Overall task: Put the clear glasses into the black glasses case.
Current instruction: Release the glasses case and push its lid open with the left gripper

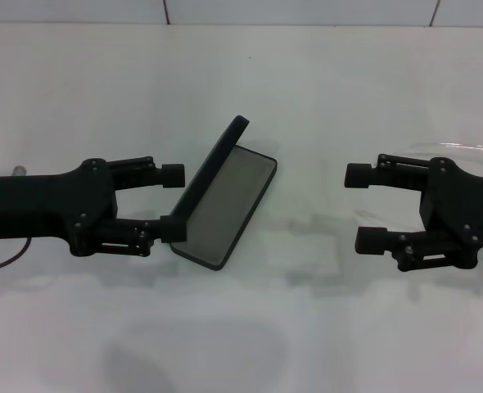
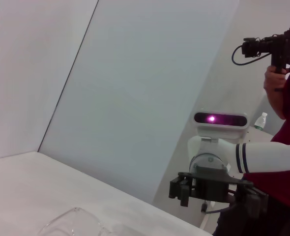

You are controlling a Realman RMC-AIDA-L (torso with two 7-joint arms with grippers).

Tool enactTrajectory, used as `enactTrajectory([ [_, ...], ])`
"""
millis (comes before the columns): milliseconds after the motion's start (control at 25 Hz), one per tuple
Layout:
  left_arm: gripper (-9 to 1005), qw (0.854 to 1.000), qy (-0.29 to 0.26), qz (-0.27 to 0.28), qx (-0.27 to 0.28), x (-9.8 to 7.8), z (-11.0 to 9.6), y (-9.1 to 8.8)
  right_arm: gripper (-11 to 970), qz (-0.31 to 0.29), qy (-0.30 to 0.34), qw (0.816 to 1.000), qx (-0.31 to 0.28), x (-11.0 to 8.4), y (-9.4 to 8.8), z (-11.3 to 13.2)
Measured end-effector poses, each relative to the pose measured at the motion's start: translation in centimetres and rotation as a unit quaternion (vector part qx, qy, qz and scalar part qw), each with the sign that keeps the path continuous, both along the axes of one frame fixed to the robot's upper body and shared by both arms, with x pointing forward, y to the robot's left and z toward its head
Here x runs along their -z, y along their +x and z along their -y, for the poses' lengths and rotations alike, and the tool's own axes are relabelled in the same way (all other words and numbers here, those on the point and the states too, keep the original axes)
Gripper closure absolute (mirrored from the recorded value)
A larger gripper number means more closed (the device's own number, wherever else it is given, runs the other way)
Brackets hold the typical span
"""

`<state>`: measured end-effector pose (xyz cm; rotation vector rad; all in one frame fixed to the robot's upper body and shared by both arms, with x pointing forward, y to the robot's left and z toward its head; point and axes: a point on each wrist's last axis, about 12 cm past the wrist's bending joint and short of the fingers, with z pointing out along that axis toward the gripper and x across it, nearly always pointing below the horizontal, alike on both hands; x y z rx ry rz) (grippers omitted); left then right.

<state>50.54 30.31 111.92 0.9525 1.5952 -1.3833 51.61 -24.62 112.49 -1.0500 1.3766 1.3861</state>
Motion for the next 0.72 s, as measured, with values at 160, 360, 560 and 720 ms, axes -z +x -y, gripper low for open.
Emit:
enactTrajectory([
  [160,117,1.0,0.0,0.002,0.0,0.0,0.02,0.0,111,0.0,-0.003,1.0,0.003,0.07,0.09,-0.04],
  [360,118,1.0,-0.002,0.002,-0.002,-0.02,0.05,0.03,113,0.0,-0.008,1.0,0.006,0.15,0.18,-0.09],
  [560,119,1.0,-0.009,0.004,-0.01,-0.14,-0.06,0.13,113,0.007,-0.008,1.0,0.015,0.17,0.32,0.12],
  [720,119,1.0,-0.014,0.003,-0.017,-0.34,-0.17,0.29,113,0.007,-0.011,1.0,0.026,0.27,0.43,0.31],
])
